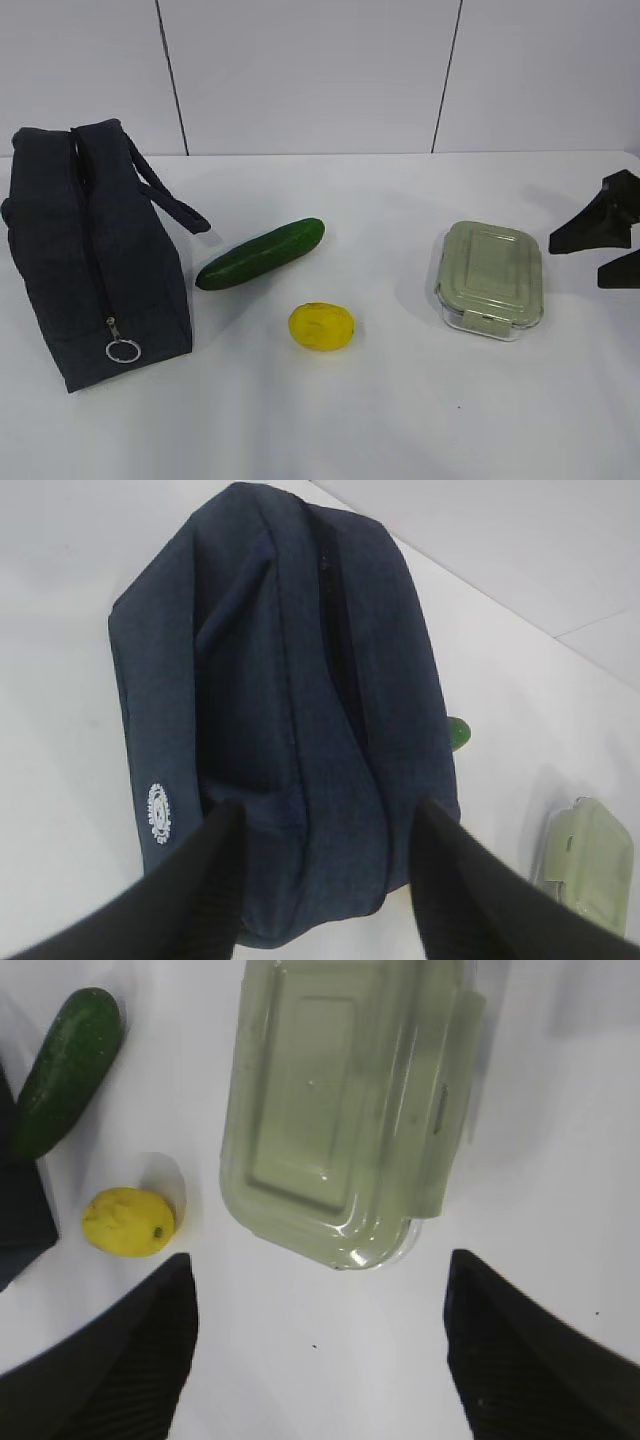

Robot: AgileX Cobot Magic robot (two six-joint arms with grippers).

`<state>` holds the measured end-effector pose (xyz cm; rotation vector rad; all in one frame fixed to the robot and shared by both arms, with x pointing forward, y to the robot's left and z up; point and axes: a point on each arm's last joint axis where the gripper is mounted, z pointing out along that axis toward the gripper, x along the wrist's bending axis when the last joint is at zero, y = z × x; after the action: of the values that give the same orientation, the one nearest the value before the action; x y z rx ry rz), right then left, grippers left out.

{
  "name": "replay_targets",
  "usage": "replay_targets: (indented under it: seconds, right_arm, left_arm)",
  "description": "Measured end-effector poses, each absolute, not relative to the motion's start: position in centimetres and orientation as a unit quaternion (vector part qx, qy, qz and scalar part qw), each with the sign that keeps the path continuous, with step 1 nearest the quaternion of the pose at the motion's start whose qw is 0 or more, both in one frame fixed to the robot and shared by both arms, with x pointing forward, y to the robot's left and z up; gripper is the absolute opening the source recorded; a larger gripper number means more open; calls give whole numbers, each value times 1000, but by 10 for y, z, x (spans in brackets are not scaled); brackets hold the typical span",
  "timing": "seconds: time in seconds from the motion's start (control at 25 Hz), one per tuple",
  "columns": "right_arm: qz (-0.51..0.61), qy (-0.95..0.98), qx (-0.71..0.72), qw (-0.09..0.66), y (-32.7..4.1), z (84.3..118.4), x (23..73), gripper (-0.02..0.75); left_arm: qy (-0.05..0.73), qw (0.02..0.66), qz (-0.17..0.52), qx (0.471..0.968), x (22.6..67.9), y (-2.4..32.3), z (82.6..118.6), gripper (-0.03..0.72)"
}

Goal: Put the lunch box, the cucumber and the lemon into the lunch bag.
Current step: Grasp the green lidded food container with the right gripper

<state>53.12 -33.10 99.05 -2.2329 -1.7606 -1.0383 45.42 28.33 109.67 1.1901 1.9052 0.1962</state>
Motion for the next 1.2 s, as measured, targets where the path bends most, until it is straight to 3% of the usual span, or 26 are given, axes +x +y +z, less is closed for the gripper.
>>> replay_targets:
  seconds: [0.24, 0.52, 1.2]
  right_arm:
    - [-333, -609, -714, 91, -337, 967, 552, 579]
    - [-343, -617, -703, 86, -345, 966, 581, 579]
    - [-330, -605, -721, 80, -351, 945, 592, 579]
  left_arm:
    - [758, 427, 83, 486, 454, 283, 1097, 384]
    - [755, 425, 85, 492, 454, 283, 1096, 384]
    - [754, 425, 88, 493, 454, 284, 1096, 384]
